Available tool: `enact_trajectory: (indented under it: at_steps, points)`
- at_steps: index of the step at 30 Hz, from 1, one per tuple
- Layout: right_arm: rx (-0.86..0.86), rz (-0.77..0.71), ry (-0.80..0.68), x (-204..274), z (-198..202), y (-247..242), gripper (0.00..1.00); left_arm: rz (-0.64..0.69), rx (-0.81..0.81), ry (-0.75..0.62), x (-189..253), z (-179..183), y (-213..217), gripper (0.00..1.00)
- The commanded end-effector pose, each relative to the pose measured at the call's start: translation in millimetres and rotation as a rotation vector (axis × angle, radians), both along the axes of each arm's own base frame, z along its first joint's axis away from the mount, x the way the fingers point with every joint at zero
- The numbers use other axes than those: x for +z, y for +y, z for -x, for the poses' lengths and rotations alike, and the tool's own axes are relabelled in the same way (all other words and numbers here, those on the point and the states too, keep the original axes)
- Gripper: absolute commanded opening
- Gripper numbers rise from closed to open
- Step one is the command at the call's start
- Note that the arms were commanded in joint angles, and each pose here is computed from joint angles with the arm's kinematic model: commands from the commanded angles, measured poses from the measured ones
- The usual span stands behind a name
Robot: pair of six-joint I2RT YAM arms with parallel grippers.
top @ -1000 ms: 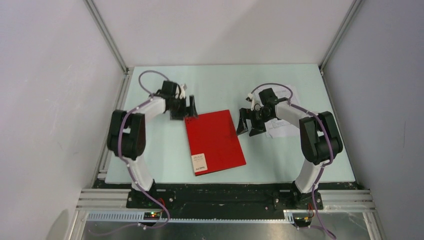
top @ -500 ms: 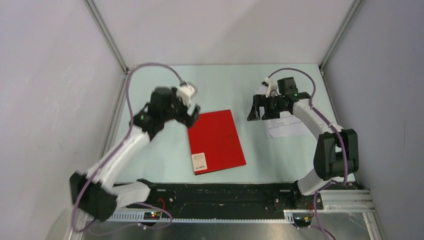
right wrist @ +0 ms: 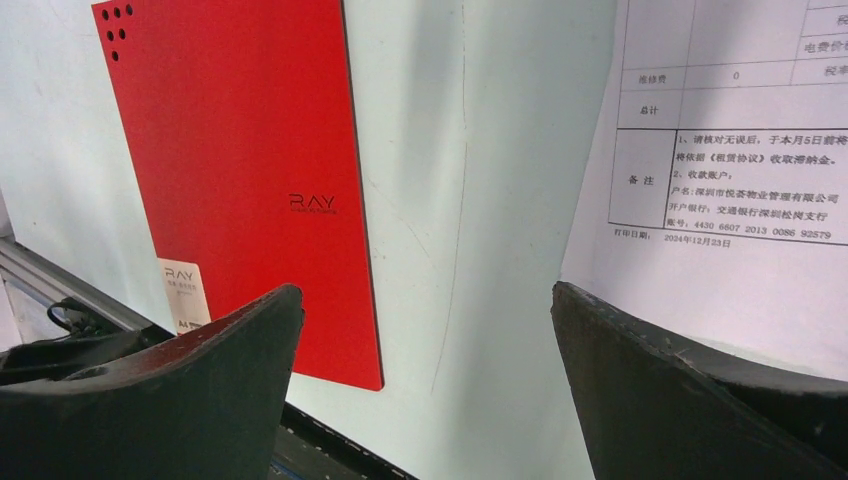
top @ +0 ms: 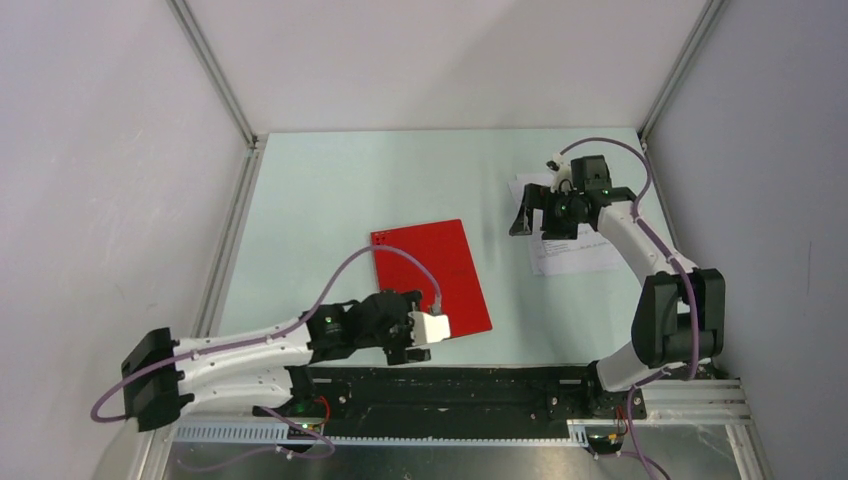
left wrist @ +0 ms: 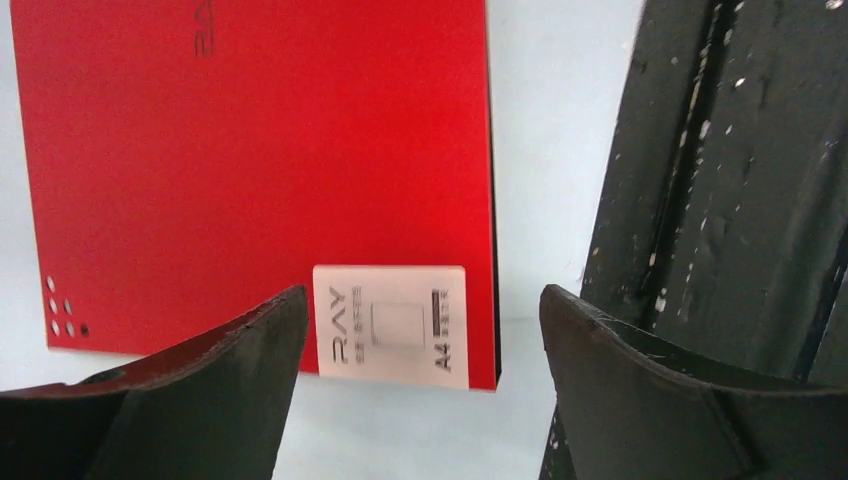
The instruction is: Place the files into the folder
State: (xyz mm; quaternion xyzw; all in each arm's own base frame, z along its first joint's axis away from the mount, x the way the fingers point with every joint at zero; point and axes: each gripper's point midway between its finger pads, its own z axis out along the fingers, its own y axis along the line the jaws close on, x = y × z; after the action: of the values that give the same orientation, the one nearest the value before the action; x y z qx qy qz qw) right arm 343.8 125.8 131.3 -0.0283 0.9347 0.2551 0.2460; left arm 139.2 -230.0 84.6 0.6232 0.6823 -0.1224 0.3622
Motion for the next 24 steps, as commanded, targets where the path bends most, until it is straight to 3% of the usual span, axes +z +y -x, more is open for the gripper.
enact_trajectory:
  at_steps: [1,15,24]
  points:
    - [-0.048,-0.006,-0.062,23.9,1.8,-5.3,0.99,0.088,-0.071,-0.132,19.3,-8.8,-39.0,0.89]
    - [-0.122,-0.026,-0.041,22.8,11.8,-25.5,0.99,-0.036,-0.163,-0.163,-23.0,-11.1,-62.5,0.84]
    - [-0.152,-0.023,-0.049,28.1,15.1,-34.6,0.99,-0.12,-0.095,-0.249,-33.0,-29.9,-56.1,0.8]
